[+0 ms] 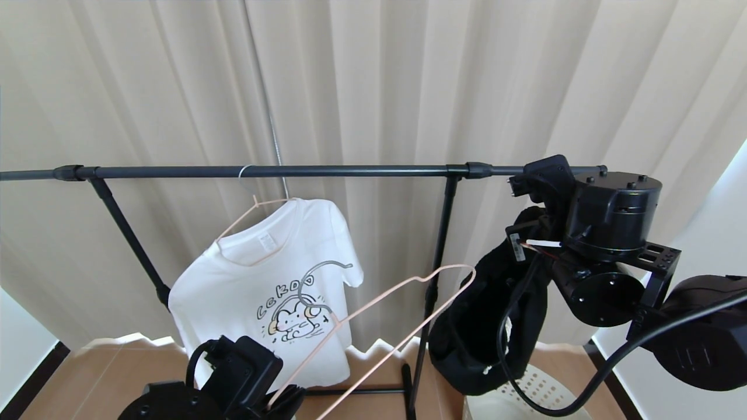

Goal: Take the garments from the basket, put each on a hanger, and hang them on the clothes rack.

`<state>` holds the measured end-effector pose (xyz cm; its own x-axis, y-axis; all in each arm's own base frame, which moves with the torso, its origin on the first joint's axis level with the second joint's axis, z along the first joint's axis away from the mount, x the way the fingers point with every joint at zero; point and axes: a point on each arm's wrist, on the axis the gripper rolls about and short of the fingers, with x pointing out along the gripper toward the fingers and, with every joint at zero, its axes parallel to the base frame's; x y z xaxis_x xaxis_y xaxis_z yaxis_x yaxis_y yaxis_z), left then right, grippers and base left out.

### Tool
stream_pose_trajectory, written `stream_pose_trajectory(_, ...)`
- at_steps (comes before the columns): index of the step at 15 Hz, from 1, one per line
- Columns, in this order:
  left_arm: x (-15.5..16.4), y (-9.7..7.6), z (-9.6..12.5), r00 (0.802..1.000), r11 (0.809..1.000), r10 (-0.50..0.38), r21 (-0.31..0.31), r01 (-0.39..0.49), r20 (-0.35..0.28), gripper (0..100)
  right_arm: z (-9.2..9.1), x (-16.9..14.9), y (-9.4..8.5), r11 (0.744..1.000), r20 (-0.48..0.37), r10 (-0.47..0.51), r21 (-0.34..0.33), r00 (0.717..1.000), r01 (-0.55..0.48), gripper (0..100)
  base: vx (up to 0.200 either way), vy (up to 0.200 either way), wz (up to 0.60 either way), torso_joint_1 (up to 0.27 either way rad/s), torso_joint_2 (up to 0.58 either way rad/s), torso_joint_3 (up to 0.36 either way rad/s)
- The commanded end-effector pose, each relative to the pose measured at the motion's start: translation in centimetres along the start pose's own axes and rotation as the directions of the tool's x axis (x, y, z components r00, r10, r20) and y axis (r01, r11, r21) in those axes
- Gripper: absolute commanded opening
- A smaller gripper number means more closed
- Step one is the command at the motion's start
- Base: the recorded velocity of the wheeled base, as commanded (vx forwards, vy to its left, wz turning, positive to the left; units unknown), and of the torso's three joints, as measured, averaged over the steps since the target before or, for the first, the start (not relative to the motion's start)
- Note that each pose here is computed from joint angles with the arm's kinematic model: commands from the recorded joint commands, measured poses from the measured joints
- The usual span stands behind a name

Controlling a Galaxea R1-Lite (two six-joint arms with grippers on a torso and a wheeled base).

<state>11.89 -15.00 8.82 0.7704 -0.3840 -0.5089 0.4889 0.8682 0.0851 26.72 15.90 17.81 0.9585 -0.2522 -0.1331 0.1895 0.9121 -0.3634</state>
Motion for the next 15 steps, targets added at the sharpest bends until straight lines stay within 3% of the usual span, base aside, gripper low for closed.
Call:
stream_pose_trajectory(1, 0.8, -0.2, -0.7, 0.999, 1.000, 0.007, 0.015, -0.006, -0.036, 0, -0.2, -0.1, 0.6, 1.000, -0.001, 0.014, -0.009, 1.000, -0.014, 0, 0.000, 0.000, 0.00, 0.000, 0.00, 0.000)
stream_pose_trajectory(13, 1.2, -0.5, -0.5, 1.000, 1.000, 0.004, 0.004, -0.004, -0.009, 0, 0.0, -2.8, 2.7, 0.996, 0.027, 0.087, 0.001, 0.996, -0.087, 0, 0.000, 0.000, 0.00, 0.000, 0.00, 0.000)
stream_pose_trajectory(15, 1.3, -0.5, -0.1, 1.000, 1.000, 0.001, -0.013, -0.001, 0.025, 0, 0.0, -3.7, 3.3, 0.994, 0.036, 0.113, -0.005, 0.993, -0.113, 0, 0.000, 0.000, 0.00, 0.000, 0.00, 0.000)
